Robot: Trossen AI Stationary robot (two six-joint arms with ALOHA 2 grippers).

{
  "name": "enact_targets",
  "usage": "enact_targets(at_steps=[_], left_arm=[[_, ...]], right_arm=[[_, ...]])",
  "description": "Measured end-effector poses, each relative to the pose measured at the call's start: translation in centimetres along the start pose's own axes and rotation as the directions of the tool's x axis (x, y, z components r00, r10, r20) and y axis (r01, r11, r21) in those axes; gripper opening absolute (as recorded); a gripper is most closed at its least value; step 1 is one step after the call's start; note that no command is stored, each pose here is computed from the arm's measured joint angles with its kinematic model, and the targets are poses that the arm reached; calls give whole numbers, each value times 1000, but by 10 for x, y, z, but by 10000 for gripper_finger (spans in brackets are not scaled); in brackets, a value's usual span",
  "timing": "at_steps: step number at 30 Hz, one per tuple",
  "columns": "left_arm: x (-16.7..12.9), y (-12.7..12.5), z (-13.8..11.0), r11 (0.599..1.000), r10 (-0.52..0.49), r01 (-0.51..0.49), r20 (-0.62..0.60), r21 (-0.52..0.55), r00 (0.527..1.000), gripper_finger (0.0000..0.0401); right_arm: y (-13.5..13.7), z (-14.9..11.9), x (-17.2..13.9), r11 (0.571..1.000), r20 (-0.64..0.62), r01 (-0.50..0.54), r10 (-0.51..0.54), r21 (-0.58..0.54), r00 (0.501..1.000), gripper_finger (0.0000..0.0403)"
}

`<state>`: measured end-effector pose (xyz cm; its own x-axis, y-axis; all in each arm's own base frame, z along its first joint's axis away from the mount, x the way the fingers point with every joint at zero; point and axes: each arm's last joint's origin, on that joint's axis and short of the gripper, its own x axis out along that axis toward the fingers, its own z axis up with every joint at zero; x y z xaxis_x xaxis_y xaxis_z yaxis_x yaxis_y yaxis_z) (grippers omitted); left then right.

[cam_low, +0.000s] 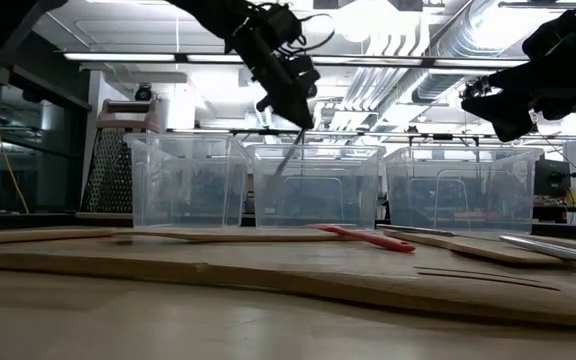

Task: Pick & Place Kitchen Items
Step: Put the silver table knife into the middle transparent container

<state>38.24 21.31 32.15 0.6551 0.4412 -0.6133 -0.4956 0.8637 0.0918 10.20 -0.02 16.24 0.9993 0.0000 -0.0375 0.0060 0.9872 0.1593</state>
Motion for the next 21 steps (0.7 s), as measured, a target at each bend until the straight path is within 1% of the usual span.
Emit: enact_targets(at_steps=[2, 8, 13, 18, 21], left_arm=[[-2, 0, 2, 1000, 8, -7, 16, -7, 1000, 60], [-1, 1, 2, 1000, 12, -12, 14, -8, 1000, 65], [-1, 0, 0, 1000, 11, -11, 0, -14, 1000, 78], [6, 0, -5, 1000, 7, -8, -39, -15, 999, 92], [5, 0, -2, 1000, 13, -13, -15, -17, 1000, 99]], right_arm=[[0, 0, 0, 1000, 0, 0, 0, 0, 1000, 275], [0, 0, 0, 1000, 0, -1, 1, 0, 1000, 275], [0, 0, 0, 1000, 1, 0, 0, 0, 1000, 275], [0, 0, 0, 1000, 0, 0, 0, 0, 1000, 275], [0, 0, 0, 1000, 0, -1, 1, 0, 1000, 275]])
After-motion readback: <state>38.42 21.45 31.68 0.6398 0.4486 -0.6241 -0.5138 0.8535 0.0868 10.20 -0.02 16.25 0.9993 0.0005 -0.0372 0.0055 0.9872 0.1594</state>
